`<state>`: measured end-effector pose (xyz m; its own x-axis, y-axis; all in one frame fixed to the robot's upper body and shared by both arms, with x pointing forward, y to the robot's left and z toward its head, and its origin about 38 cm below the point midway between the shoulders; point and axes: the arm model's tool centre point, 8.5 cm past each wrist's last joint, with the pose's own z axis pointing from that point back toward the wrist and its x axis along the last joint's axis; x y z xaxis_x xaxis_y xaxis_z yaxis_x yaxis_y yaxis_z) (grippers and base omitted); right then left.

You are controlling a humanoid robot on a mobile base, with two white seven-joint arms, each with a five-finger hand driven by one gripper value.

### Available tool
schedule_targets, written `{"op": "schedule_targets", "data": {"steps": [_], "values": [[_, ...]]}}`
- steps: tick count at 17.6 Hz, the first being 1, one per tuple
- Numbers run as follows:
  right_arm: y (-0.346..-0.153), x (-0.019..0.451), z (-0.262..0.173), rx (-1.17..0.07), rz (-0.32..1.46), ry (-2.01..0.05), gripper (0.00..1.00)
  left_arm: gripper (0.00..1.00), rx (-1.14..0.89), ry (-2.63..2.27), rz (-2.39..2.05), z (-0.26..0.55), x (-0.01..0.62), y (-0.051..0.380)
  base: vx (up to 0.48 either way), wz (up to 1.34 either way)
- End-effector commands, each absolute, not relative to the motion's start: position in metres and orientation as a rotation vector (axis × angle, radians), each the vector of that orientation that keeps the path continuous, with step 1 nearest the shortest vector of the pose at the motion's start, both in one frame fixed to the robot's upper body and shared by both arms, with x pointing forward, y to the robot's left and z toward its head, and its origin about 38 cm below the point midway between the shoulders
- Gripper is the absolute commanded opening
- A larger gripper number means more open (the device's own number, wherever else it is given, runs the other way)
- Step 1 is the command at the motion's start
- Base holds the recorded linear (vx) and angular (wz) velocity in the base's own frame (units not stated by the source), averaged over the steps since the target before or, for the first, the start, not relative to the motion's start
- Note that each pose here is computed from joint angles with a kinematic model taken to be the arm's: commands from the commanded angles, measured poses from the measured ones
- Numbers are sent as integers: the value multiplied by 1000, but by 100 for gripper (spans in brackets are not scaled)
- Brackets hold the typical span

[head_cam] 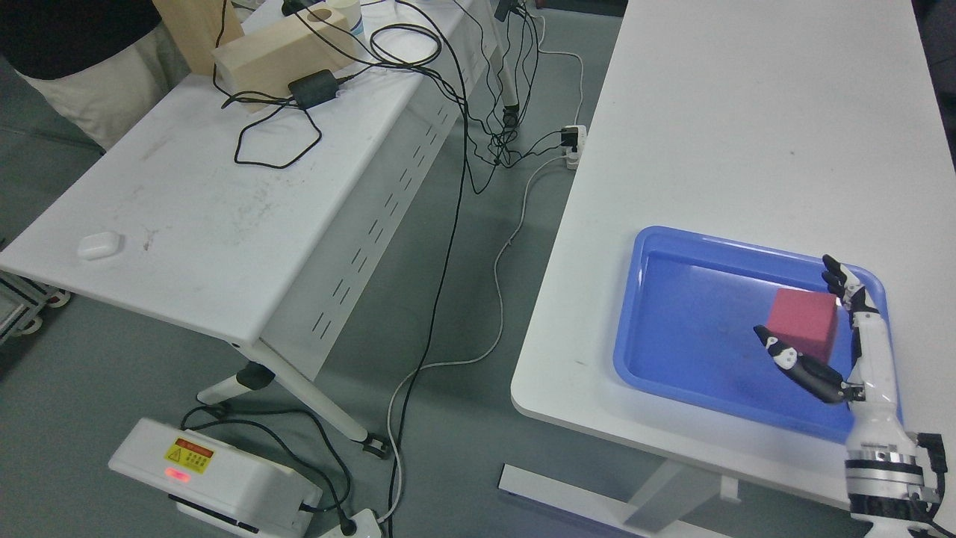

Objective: Pick pink block from left shelf to tray
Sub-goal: 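Lower the pink block into the blue tray and open the right hand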

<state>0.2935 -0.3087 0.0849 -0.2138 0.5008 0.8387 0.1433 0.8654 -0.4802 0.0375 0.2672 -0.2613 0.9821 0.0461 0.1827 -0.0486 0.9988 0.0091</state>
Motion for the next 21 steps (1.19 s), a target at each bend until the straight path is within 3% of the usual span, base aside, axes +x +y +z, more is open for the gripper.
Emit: {"op": "schedule_targets", "data": {"steps": [1, 4, 8, 12, 21], "values": [[-318, 293, 86, -479, 321, -1776, 90, 100, 31, -174, 45, -261, 31, 278, 0, 0], [-316, 294, 86, -470, 319, -1774, 100, 100, 31, -174, 45, -261, 31, 278, 0, 0], [-319, 293, 90, -439, 258, -1814, 100, 100, 31, -174, 45, -261, 31, 278, 0, 0], [-337, 289, 94, -395, 111, -1846, 100, 100, 31, -174, 45, -261, 31, 278, 0, 0], [-352, 287, 90, -398, 30, -1780, 100, 100, 31, -174, 45, -261, 31, 278, 0, 0]]}}
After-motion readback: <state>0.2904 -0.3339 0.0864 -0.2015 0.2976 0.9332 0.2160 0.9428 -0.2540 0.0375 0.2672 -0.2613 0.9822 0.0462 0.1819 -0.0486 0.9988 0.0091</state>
